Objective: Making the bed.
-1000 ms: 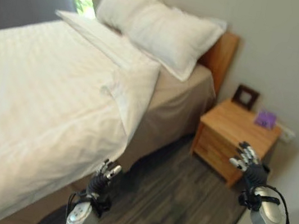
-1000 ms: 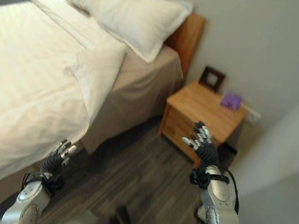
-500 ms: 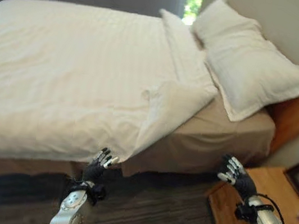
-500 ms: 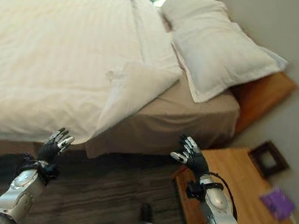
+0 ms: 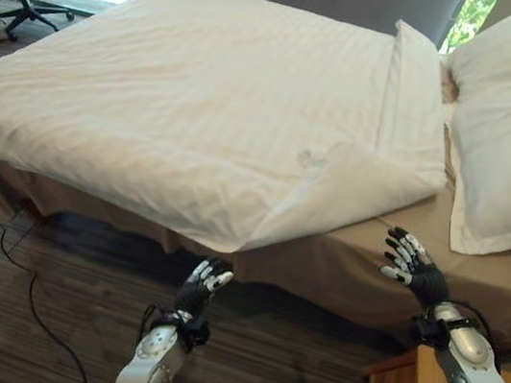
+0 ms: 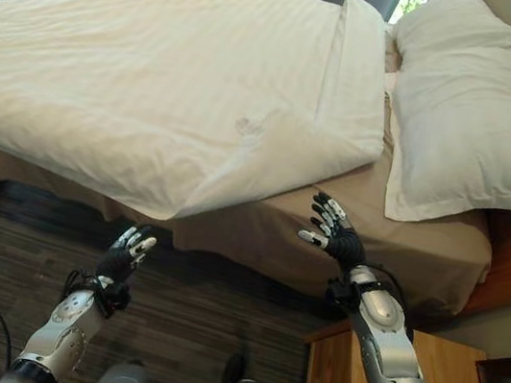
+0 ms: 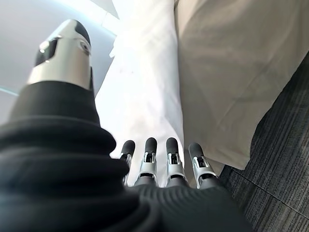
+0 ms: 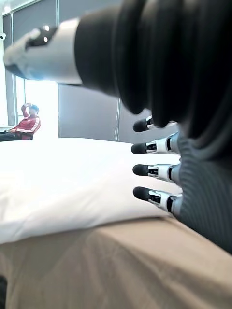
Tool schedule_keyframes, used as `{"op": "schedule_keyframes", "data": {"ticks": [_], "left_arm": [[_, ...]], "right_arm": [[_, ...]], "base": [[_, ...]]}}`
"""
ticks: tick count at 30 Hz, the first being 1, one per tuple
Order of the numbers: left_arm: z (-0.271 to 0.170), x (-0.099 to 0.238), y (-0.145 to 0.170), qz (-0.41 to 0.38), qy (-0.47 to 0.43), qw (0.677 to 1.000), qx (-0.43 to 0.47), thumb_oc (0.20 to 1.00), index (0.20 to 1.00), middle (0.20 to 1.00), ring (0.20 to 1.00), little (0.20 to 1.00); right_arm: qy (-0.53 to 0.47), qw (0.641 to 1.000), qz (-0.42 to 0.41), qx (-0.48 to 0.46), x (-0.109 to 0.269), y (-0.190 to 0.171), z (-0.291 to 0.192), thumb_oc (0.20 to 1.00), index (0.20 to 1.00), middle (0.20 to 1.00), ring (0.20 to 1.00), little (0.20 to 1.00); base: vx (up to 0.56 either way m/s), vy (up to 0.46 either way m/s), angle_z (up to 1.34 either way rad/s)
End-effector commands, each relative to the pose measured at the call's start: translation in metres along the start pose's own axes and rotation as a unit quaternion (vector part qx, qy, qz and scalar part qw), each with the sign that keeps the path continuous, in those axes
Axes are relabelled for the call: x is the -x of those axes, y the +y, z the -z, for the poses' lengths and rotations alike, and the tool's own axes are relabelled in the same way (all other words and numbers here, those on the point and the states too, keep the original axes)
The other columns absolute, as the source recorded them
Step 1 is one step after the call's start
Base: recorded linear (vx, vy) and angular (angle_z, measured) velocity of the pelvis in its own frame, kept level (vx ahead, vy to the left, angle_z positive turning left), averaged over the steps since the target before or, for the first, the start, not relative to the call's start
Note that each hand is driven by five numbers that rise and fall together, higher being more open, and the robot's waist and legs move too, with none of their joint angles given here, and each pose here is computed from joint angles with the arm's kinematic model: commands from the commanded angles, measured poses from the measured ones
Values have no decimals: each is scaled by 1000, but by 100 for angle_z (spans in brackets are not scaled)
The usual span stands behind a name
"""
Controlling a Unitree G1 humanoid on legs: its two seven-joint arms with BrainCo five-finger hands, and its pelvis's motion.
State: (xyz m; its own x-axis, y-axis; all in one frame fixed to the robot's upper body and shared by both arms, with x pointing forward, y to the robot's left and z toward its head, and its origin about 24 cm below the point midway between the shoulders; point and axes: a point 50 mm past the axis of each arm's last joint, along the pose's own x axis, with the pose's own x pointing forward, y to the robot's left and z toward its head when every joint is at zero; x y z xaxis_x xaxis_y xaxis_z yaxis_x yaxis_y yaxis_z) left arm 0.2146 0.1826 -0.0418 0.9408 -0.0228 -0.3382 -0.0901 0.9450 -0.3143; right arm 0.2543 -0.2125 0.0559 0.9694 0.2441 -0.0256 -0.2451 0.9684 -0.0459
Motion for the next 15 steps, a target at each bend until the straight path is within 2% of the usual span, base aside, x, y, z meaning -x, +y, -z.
{"op": "schedule_keyframes", "data": {"ticks": [1, 6, 9, 15], "left_arm": [[-34, -4, 0, 19, -66, 998, -1, 1000, 1000, 1000, 1000, 1000], [-35, -9, -2, 28, -61, 997, -31, 1000, 1000, 1000, 1000, 1000], [-36, -6, 7, 15, -60, 997, -45, 1000, 1000, 1000, 1000, 1000], [-43, -5, 16, 2, -70, 996, -54, 1000, 1000, 1000, 1000, 1000]], "right_arm": [[-63, 998, -16, 15, 1, 10, -23, 1000, 1000, 1000, 1000, 1000], [-75, 997, -16, -8, 2, 11, -24, 1000, 1000, 1000, 1000, 1000], [-76, 995, -48, 40, -9, 19, -31, 1000, 1000, 1000, 1000, 1000], [-84, 992, -76, 50, -24, 37, -35, 1000, 1000, 1000, 1000, 1000]], "base": [[124, -185, -24], [298, 43, 38], [408, 136, 6], [326, 155, -35]]}}
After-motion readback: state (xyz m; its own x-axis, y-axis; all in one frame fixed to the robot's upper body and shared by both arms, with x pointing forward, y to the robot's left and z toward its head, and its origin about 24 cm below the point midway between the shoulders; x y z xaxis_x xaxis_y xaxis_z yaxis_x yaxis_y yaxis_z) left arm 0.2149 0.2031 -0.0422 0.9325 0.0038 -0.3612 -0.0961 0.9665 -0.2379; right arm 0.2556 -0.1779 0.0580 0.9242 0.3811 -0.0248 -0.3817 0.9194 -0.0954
